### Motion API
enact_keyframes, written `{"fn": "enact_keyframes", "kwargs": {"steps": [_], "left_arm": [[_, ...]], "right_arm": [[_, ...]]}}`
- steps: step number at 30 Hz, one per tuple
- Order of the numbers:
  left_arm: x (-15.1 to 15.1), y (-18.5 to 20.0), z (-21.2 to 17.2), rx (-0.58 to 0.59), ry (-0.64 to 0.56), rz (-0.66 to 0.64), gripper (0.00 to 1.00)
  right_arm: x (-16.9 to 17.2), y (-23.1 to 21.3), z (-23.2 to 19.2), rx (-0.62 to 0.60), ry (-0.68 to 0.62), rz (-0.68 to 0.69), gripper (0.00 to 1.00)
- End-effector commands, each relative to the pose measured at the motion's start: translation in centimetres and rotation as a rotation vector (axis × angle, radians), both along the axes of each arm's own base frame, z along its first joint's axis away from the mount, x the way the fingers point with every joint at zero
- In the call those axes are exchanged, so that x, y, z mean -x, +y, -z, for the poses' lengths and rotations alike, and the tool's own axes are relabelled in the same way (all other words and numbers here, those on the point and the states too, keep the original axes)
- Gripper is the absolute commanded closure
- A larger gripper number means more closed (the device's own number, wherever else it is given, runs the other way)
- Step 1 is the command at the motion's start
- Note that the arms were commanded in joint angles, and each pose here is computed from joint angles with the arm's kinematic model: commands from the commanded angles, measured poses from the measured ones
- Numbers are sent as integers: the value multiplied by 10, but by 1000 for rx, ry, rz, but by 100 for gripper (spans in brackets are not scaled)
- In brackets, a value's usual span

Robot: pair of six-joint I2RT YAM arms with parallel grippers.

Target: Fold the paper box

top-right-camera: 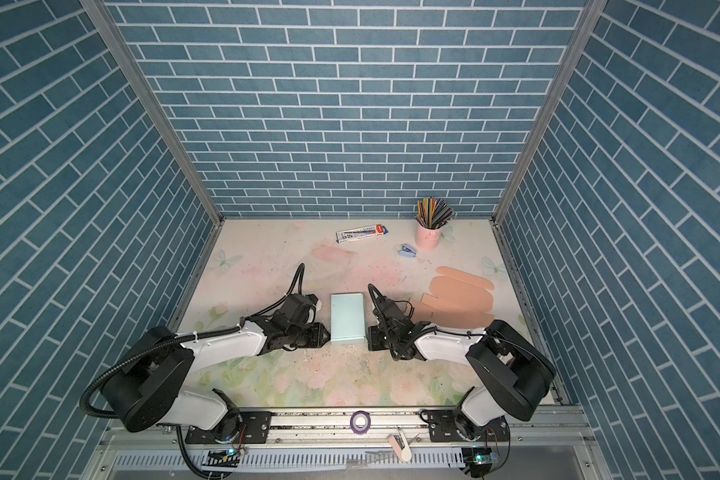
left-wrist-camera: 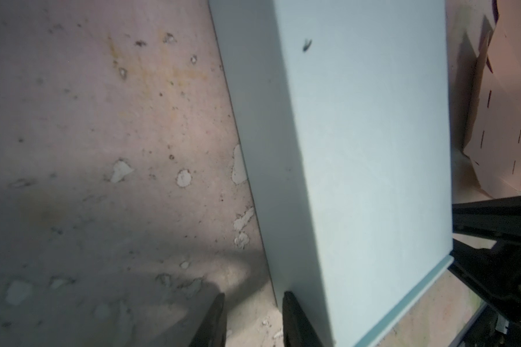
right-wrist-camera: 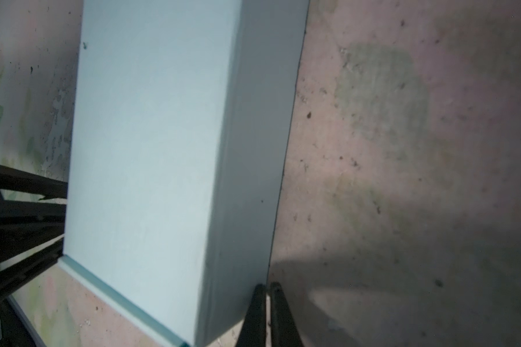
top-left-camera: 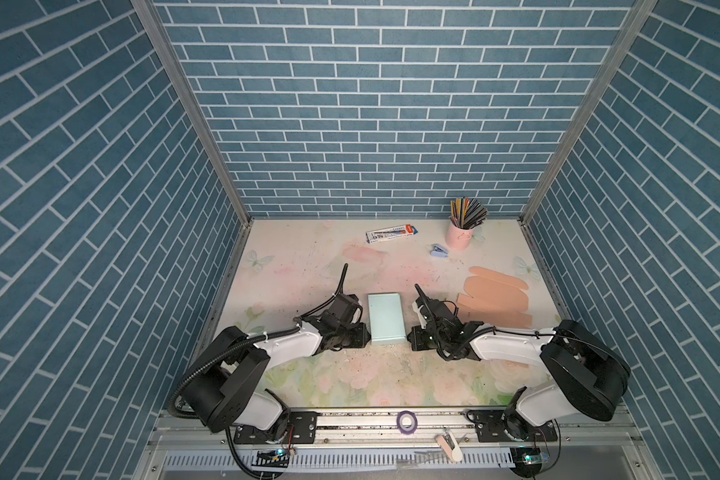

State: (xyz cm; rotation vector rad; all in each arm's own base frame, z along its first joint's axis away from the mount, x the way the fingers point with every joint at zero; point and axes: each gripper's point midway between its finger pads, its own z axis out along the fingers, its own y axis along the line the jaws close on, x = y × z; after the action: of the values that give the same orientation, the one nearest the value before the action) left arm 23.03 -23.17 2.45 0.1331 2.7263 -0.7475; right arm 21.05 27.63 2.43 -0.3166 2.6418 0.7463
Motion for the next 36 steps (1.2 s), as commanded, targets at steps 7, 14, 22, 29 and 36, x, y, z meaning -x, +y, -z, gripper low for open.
{"fn": "enact_keyframes", "kwargs": {"steps": [7,14,22,29,36], "left_arm": [[6,-19,8,17,26,14,68],[11,-29,11,38,36,19,69],[12,-34,13,51,37,22,69],[-5,-10,15,10,23,-14,69],[-23,8,3,-20,1,-24,65]], "right_arm": [[0,35,-13,-51,-17,-56,92],[-3,51,-24,-69,-46,-88,92],[6,68,-35,-113,-62,-152,92],[12,41,-22,-42,-55,-113,92],[9,16,-15,-5,-49,-45,92]]}}
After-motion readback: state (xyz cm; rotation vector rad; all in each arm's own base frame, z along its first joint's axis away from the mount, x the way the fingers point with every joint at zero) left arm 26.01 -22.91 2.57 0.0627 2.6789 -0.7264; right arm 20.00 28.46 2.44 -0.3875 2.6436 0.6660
